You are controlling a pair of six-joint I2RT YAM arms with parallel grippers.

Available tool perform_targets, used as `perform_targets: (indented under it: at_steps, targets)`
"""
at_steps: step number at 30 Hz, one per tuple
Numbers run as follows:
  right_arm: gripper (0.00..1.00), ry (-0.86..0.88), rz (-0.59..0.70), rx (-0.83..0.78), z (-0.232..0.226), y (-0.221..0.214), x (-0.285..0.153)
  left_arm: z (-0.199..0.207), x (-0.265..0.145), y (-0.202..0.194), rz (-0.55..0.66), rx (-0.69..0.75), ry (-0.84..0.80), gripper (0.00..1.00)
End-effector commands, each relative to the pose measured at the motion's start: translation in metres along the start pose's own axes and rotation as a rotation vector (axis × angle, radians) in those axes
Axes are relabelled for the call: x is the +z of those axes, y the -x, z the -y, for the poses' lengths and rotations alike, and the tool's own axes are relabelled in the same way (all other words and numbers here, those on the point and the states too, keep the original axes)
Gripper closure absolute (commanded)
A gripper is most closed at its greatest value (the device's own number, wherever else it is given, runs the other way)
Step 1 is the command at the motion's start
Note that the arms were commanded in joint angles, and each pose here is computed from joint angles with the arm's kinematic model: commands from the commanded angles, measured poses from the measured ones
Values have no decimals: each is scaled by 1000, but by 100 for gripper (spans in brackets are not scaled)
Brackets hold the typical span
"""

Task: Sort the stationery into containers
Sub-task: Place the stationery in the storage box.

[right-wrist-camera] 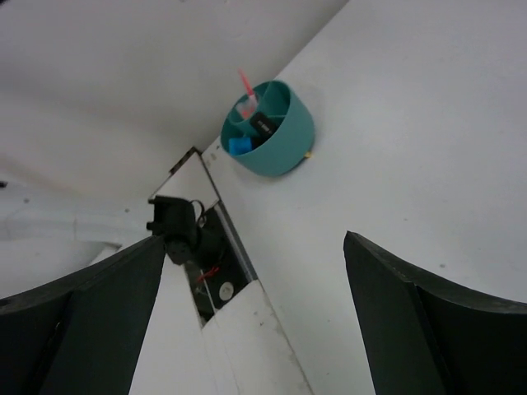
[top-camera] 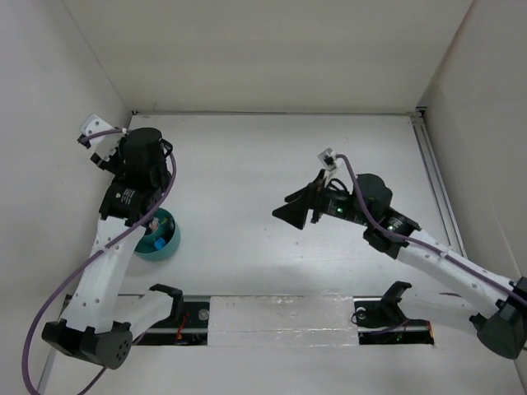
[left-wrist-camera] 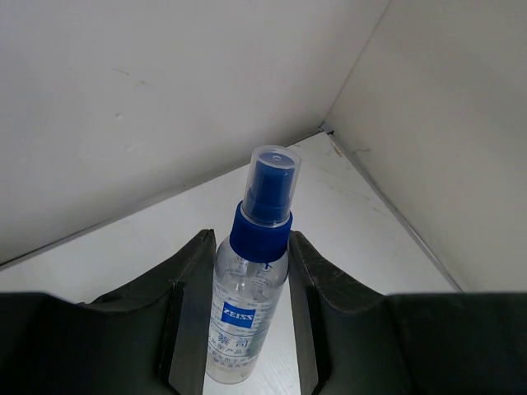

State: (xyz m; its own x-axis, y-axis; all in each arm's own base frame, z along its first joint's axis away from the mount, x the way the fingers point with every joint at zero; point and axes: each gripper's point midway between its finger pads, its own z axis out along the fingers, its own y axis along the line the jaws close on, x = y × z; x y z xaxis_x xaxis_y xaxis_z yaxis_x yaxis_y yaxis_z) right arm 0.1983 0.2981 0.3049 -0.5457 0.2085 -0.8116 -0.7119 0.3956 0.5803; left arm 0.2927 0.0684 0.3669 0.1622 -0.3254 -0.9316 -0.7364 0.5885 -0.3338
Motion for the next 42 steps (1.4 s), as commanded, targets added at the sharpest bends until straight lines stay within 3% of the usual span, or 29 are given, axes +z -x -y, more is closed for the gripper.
perform_targets:
  at_steps: [1, 3, 6, 11, 16, 19, 22, 25, 35, 42]
  targets:
    - [5, 283, 54, -98, -55, 11, 9, -15, -6, 9, -15, 13, 57, 100]
    - [5, 312, 45, -103, -58, 7, 20, -31, -8, 12, 9, -30, 136, 100]
    - [5, 328, 25, -98, -61, 0, 29, -59, -8, 7, 42, 17, 237, 100]
    - [6, 325, 5, -98, -59, -9, 37, -84, 0, -10, 91, 17, 314, 100]
    - [6, 287, -23, -112, -49, -19, 36, -78, 13, -17, 40, 55, 302, 100]
    - [6, 247, -26, -111, -42, -20, 36, -57, 18, -32, -34, 93, 187, 100]
    - [6, 257, -32, -112, -43, -21, 35, -57, 16, -31, -33, 91, 170, 100]
    - [6, 258, -31, -112, -42, -23, 35, -71, 12, -21, 3, 81, 239, 100]
    - [6, 233, -15, -93, -39, -22, 33, -113, -9, -65, -171, 174, 302, 100]
    - [6, 245, -17, -62, -46, -21, 23, -139, -9, -93, -162, 184, 380, 100]
